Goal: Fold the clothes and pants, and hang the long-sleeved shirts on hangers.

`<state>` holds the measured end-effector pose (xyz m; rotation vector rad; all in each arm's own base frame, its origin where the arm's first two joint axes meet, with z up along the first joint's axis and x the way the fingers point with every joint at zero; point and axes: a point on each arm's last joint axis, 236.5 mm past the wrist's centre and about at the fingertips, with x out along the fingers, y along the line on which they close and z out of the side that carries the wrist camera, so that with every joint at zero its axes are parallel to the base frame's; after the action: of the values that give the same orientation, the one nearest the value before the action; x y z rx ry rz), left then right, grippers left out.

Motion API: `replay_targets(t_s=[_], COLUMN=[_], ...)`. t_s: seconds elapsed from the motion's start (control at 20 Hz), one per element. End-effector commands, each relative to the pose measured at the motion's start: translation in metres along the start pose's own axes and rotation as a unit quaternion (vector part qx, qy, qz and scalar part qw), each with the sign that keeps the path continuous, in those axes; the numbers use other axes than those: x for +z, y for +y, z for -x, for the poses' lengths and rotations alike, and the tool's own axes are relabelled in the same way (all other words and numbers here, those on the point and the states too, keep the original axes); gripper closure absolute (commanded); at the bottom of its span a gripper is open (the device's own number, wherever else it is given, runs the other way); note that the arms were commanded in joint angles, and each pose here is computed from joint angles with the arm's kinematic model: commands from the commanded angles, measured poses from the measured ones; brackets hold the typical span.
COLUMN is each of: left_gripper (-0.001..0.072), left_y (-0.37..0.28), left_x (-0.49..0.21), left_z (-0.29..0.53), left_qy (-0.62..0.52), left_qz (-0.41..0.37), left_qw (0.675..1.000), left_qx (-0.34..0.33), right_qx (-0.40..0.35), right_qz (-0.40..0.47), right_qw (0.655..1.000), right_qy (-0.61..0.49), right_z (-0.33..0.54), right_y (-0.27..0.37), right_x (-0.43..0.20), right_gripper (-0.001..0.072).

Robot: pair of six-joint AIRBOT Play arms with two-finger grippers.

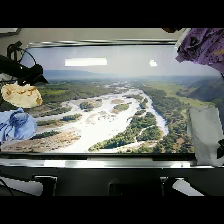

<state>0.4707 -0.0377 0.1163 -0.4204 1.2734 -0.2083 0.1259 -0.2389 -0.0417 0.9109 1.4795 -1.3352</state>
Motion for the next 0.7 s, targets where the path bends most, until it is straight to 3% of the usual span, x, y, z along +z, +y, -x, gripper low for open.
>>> replay_targets(t_s=[0.0, 0.05, 0.1, 0.2, 0.35, 0.5, 0.65], left_gripper=[0.0688, 0.0688, 0.0688, 0.0689, 0.0690, 0.0689, 0.0689], left_y=[0.000, 0.001, 0.001, 0.001, 0.000, 0.011, 0.022], left_x=[0.000, 0.000, 0.001, 0.010, 0.026, -0.005, -0.036], left_z=[-0.001, 0.000, 0.000, 0.007, 0.032, 0.024, 0.014], left_qy=[0.000, -0.001, -0.003, -0.029, -0.104, -0.086, -0.087], left_qz=[-0.002, -0.002, -0.003, -0.026, -0.083, -0.101, -0.114], left_qw=[1.000, 1.000, 1.000, 0.999, 0.989, 0.988, 0.986], left_qx=[0.002, 0.006, 0.006, 0.015, 0.057, 0.083, 0.088], right_qx=[0.017, 0.069, 0.146, 0.266, 0.326, 0.342, 0.359], right_qz=[0.049, 0.073, 0.093, 0.153, 0.302, 0.461, 0.559], right_qw=[0.999, 0.994, 0.981, 0.939, 0.878, 0.792, 0.712], right_qy=[-0.013, -0.044, -0.085, -0.157, -0.177, -0.208, -0.227], right_z=[0.015, 0.033, 0.061, 0.121, 0.165, 0.190, 0.206], right_y=[0.005, 0.026, 0.057, 0.117, 0.194, 0.251, 0.276], right_x=[0.008, 0.021, 0.033, 0.035, -0.038, -0.140, -0.235], right_gripper=[0.0356, 0.0398, 0.0514, 0.0679, 0.0676, 0.0675, 0.0675])
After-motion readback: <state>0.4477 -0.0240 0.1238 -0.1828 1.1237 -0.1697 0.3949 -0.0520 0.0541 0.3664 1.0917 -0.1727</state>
